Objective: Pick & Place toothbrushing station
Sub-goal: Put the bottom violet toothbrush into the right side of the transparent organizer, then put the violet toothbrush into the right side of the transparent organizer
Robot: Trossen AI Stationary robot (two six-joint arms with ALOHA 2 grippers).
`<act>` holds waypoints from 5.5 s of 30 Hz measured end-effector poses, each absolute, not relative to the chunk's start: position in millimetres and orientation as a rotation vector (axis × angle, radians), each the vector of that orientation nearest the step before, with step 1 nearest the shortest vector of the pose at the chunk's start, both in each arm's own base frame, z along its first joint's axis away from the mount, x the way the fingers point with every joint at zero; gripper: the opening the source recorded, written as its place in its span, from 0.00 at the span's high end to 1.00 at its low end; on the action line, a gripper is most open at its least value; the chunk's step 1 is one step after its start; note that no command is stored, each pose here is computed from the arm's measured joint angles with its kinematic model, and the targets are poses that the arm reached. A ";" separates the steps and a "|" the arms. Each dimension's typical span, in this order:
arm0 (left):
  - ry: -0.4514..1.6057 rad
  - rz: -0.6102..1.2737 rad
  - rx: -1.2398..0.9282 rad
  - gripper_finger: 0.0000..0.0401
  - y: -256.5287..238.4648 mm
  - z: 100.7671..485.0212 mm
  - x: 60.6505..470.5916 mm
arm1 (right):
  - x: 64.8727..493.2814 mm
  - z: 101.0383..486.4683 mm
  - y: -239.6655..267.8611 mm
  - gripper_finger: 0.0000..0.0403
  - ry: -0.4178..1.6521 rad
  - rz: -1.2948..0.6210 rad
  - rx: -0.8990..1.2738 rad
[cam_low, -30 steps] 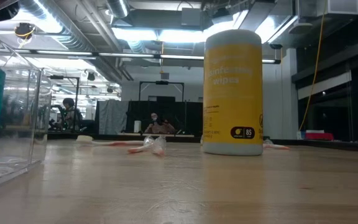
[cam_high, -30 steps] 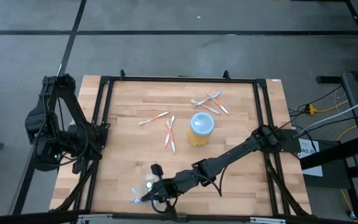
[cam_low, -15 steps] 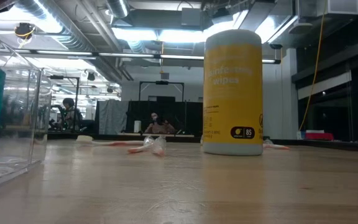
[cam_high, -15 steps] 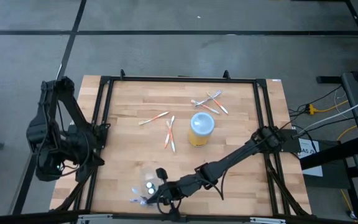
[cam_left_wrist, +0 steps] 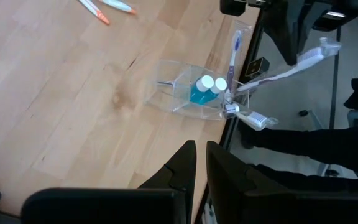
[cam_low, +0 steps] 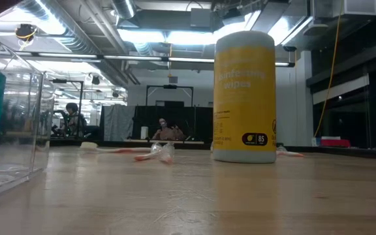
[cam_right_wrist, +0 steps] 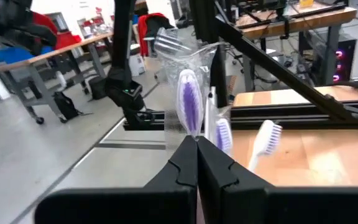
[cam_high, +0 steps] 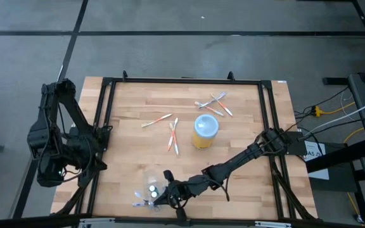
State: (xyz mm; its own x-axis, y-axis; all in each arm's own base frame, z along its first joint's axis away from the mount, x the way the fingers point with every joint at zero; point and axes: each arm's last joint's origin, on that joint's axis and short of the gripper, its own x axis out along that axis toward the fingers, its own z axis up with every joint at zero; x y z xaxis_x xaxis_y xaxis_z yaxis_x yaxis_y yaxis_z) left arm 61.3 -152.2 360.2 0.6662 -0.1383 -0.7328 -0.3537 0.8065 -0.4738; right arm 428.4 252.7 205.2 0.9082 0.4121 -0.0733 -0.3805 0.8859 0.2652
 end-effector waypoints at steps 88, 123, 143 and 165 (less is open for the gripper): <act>0.179 0.181 -0.314 0.99 -58.7 434.0 156.4 | 176.1 355.2 -37.4 0.92 0.804 -0.178 0.239; 0.186 0.242 -0.431 0.98 94.2 399.6 247.6 | 218.5 211.8 -177.4 0.92 0.970 -0.540 0.843; 0.003 0.072 -0.406 0.98 94.7 420.2 249.0 | 189.4 198.3 -232.1 0.91 0.719 -0.884 1.249; -0.143 -0.027 -0.382 1.00 91.3 436.8 248.4 | 188.8 154.8 -259.3 0.63 0.585 -1.130 1.598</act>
